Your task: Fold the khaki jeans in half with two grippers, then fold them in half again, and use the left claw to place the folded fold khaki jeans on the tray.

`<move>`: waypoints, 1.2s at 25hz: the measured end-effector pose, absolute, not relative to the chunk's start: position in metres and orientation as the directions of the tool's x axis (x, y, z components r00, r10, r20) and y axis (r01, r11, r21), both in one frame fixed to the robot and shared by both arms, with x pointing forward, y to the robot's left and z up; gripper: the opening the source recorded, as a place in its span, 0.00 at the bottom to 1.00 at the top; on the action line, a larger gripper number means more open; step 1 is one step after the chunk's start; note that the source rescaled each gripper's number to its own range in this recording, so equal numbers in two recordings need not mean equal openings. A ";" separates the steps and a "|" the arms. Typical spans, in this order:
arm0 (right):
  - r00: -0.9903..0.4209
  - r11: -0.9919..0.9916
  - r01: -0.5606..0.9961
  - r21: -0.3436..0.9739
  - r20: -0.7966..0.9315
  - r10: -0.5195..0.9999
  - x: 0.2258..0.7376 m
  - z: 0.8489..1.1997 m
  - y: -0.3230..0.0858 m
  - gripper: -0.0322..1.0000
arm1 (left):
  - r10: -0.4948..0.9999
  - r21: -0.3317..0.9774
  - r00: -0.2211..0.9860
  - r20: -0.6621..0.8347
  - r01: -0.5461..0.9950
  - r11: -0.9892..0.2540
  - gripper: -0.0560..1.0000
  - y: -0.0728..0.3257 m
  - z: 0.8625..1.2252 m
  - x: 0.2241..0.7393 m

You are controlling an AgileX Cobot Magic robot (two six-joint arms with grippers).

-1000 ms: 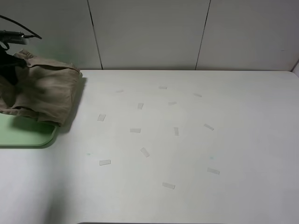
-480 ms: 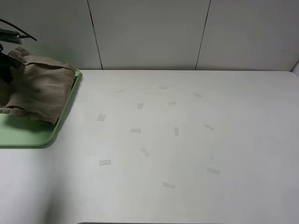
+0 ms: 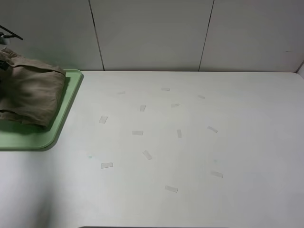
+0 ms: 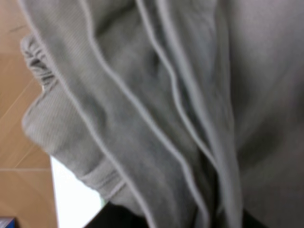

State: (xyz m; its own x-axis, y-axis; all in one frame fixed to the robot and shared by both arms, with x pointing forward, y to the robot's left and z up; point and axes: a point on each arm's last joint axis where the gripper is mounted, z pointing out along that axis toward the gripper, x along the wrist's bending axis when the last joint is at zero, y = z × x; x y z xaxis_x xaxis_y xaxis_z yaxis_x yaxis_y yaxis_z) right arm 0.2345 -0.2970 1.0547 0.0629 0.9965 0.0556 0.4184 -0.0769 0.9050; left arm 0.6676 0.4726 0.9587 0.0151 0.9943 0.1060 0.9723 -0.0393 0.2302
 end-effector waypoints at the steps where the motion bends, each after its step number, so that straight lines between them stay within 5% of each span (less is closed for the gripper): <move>1: 0.063 -0.077 0.418 0.905 0.056 0.996 0.234 1.055 -0.297 1.00 | 0.995 0.241 0.010 0.095 0.970 -0.033 0.23 0.472 0.959 0.668; 13: 0.063 -0.077 0.418 0.905 0.056 0.996 0.234 1.055 -0.297 1.00 | 0.999 0.269 -0.013 0.037 0.963 0.003 0.24 0.468 0.955 0.672; 15: 0.063 -0.077 0.418 0.905 0.056 0.996 0.234 1.055 -0.297 1.00 | 0.999 0.267 -0.012 0.037 0.964 0.001 0.39 0.468 0.955 0.672; 17: 0.063 -0.077 0.418 0.905 0.056 0.996 0.234 1.055 -0.297 1.00 | 0.999 0.269 0.000 0.034 0.963 -0.009 0.71 0.467 0.955 0.672; 19: 0.063 -0.077 0.418 0.905 0.056 0.996 0.234 1.055 -0.297 1.00 | 0.999 0.280 0.010 0.040 0.960 -0.020 0.88 0.468 0.955 0.673; 22: 0.063 -0.077 0.418 0.905 0.056 0.996 0.234 1.055 -0.297 1.00 | 0.999 0.292 0.012 0.045 0.956 -0.025 0.97 0.468 0.955 0.674; 30: 0.063 -0.077 0.418 0.905 0.056 0.996 0.234 1.055 -0.297 1.00 | 0.999 0.298 0.009 0.039 0.954 -0.020 1.00 0.467 0.956 0.675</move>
